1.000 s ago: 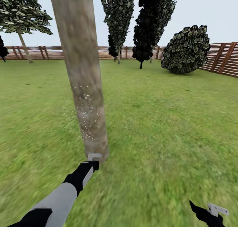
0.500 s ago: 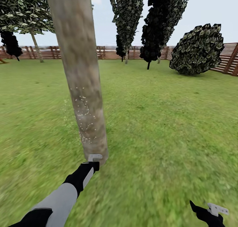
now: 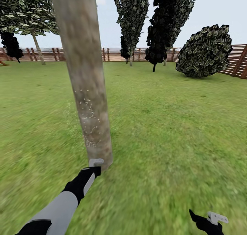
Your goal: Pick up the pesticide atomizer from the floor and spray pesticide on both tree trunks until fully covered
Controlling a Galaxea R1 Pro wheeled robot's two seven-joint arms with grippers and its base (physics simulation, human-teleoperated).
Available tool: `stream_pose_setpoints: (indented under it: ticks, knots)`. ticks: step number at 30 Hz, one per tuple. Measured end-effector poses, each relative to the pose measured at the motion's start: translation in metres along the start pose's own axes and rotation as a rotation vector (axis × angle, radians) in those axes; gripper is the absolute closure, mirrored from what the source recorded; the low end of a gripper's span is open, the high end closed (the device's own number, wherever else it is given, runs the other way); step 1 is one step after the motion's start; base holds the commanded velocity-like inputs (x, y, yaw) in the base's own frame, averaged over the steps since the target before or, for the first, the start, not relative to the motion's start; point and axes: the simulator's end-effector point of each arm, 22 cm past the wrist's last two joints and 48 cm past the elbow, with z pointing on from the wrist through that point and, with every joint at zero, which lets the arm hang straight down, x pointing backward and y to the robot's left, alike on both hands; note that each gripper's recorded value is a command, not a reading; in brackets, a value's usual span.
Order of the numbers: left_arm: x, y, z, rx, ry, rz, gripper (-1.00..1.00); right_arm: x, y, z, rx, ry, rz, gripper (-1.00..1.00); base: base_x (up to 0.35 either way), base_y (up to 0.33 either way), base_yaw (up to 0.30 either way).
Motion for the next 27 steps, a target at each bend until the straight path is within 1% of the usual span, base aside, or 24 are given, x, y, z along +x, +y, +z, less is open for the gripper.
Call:
stream_pose_setpoints:
  ticks: [4, 5, 6, 7, 10, 11, 12, 16, 21, 24, 27]
  knots:
    - [-0.008, 0.000, -0.002, 0.001, -0.014, 0.000, 1.00, 0.009, 0.004, -0.001, -0.005, 0.018, 0.009, -1.00, -0.182, 0.042, 0.000]
    - [-0.038, 0.001, -0.009, 0.001, -0.077, -0.017, 1.00, 0.011, 0.004, -0.001, -0.007, 0.022, 0.012, -1.00, -0.011, 0.002, 0.000]
    - [-0.056, 0.001, -0.014, 0.000, -0.114, -0.016, 1.00, 0.011, 0.004, -0.001, -0.007, 0.022, 0.012, -1.00, -0.006, 0.001, 0.000]
    - [-0.057, 0.000, -0.014, 0.002, -0.118, -0.015, 1.00, 0.011, 0.004, -0.001, -0.007, 0.021, 0.012, -1.00, -0.003, 0.001, 0.000]
    - [-0.083, -0.008, -0.024, 0.011, -0.174, 0.018, 1.00, 0.011, 0.004, -0.001, -0.007, 0.021, 0.012, -1.00, -0.001, 0.000, 0.000]
    - [-0.092, -0.013, -0.031, 0.016, -0.173, 0.035, 1.00, 0.011, 0.004, -0.001, -0.007, 0.020, 0.012, -1.00, 0.000, 0.000, 0.000]
    - [-0.098, -0.014, -0.035, 0.016, -0.164, 0.041, 1.00, 0.011, 0.004, -0.001, -0.007, 0.021, 0.012, -1.00, 0.000, 0.000, 0.000]
    - [-0.122, -0.011, -0.050, 0.014, -0.183, 0.040, 1.00, 0.012, 0.005, -0.001, -0.008, 0.023, 0.013, -1.00, 0.000, 0.000, 0.000]
    - [-0.125, -0.008, -0.051, 0.009, -0.187, 0.040, 1.00, 0.017, 0.007, -0.002, -0.011, 0.033, 0.020, -1.00, 0.000, -0.052, 0.021]
    - [-0.125, -0.006, -0.052, 0.002, -0.188, 0.038, 1.00, 0.017, 0.007, -0.002, -0.011, 0.033, 0.020, -1.00, 0.000, -0.237, 0.206]
    - [-0.121, 0.002, -0.050, -0.034, -0.178, 0.035, 1.00, 0.018, 0.007, -0.002, -0.011, 0.034, 0.020, -1.00, 0.000, -0.270, 0.271]
